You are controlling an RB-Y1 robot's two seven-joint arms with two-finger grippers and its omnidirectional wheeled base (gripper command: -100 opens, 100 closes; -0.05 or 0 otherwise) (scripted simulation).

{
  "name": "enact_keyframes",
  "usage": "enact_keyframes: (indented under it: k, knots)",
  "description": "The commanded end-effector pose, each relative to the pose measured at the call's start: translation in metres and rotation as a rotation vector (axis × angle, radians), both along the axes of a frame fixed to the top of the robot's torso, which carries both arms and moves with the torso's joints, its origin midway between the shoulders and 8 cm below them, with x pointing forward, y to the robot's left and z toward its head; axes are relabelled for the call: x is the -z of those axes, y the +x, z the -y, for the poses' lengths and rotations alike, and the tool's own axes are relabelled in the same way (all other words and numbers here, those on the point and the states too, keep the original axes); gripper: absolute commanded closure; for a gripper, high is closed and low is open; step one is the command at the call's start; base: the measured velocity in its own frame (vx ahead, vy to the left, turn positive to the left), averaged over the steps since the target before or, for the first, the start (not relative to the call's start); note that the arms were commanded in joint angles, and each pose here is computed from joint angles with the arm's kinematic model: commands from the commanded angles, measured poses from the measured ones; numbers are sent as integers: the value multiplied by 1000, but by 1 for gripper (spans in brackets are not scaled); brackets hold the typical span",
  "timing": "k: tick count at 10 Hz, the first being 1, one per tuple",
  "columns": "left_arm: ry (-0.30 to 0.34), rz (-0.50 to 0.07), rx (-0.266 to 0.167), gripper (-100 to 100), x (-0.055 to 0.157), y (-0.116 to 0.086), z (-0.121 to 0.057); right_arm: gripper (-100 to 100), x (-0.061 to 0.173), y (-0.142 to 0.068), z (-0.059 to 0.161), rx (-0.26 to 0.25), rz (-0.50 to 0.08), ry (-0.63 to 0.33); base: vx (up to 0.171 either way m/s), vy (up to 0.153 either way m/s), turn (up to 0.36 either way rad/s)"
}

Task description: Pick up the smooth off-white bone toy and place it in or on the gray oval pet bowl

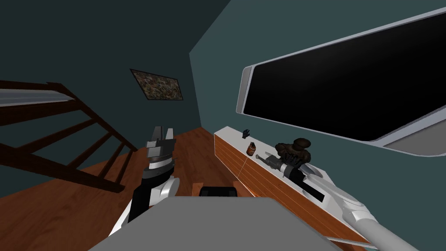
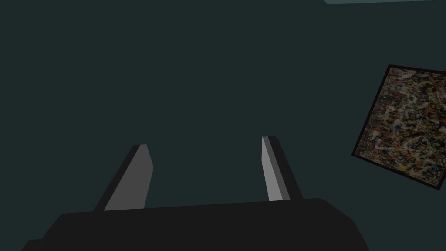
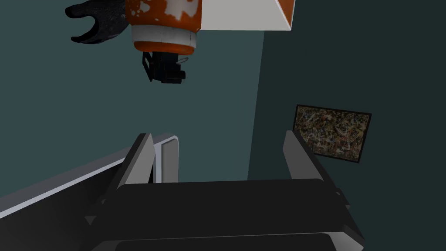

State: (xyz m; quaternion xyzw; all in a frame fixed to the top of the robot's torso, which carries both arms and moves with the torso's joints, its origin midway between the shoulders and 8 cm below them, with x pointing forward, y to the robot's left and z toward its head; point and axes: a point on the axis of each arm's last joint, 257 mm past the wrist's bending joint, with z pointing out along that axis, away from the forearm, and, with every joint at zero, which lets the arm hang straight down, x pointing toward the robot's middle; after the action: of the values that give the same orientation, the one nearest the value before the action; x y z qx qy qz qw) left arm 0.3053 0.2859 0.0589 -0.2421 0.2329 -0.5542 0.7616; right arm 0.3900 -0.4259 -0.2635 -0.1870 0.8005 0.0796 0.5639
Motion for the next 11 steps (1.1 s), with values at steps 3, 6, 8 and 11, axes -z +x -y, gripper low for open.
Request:
enact_keyframes:
  k: [3, 6, 8, 11]
  knots:
    - [0, 0, 0, 0, 0, 0, 0, -100, 47, -29, 45, 22, -124, -145, 46, 29, 172]
    - [0, 0, 0, 0, 0, 0, 0, -100, 67, -46, 70, 41, -184, -203, 35, 23, 87]
    - [0, 0, 0, 0, 0, 0, 0, -100, 85, -64, 92, 56, -242, -259, 47, 23, 129]
    - [0, 0, 0, 0, 0, 0, 0, -100, 103, -87, 120, 79, -306, -316, 43, 19, 115]
